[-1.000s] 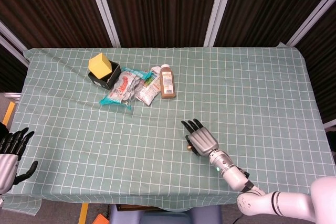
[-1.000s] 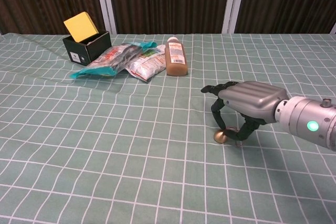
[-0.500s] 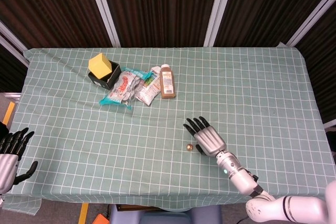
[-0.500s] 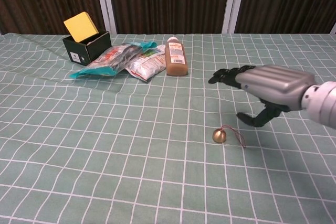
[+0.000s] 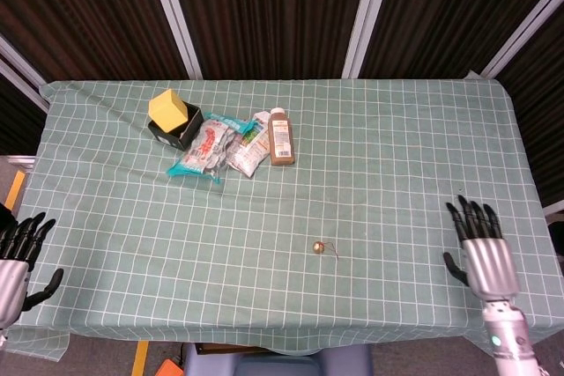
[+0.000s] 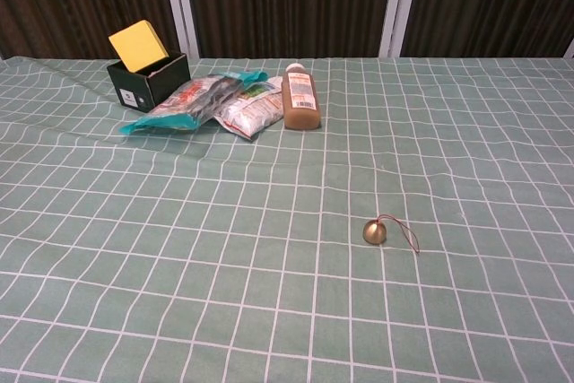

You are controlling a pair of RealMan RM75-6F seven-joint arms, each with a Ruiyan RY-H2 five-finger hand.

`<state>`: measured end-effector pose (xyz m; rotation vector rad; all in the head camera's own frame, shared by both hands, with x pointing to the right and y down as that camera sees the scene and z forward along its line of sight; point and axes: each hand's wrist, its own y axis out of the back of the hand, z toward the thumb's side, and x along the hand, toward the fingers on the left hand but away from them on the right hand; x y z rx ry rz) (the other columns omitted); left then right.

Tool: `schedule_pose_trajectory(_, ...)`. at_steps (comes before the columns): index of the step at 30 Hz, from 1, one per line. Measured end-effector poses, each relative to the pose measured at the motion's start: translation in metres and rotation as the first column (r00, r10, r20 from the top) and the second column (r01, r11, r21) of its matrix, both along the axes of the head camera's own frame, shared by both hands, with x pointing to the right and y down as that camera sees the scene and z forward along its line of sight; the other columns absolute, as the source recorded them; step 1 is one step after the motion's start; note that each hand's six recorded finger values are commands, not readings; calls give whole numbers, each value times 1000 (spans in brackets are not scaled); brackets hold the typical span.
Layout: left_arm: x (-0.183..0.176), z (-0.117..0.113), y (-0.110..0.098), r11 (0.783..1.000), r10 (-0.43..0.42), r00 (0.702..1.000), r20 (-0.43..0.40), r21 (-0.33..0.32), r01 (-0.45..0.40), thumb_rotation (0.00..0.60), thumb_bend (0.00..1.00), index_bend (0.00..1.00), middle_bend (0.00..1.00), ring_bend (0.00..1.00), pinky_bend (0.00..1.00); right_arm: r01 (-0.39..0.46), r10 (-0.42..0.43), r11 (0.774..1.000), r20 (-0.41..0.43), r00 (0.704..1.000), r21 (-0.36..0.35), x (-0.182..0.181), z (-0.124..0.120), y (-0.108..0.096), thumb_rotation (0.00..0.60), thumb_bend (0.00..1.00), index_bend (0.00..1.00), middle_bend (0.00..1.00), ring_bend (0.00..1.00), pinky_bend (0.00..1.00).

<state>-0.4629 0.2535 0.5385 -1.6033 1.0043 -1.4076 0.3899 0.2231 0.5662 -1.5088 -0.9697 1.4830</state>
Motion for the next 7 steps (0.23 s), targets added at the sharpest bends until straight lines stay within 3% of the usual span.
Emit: schedule_pose_trajectory(7, 11, 9, 5, 999, 32, 999, 35, -22, -32, 600, 382, 0, 0, 0, 59, -18, 17, 1000, 21, 1000, 18, 36, -27, 17, 600, 401, 0, 0, 0, 0)
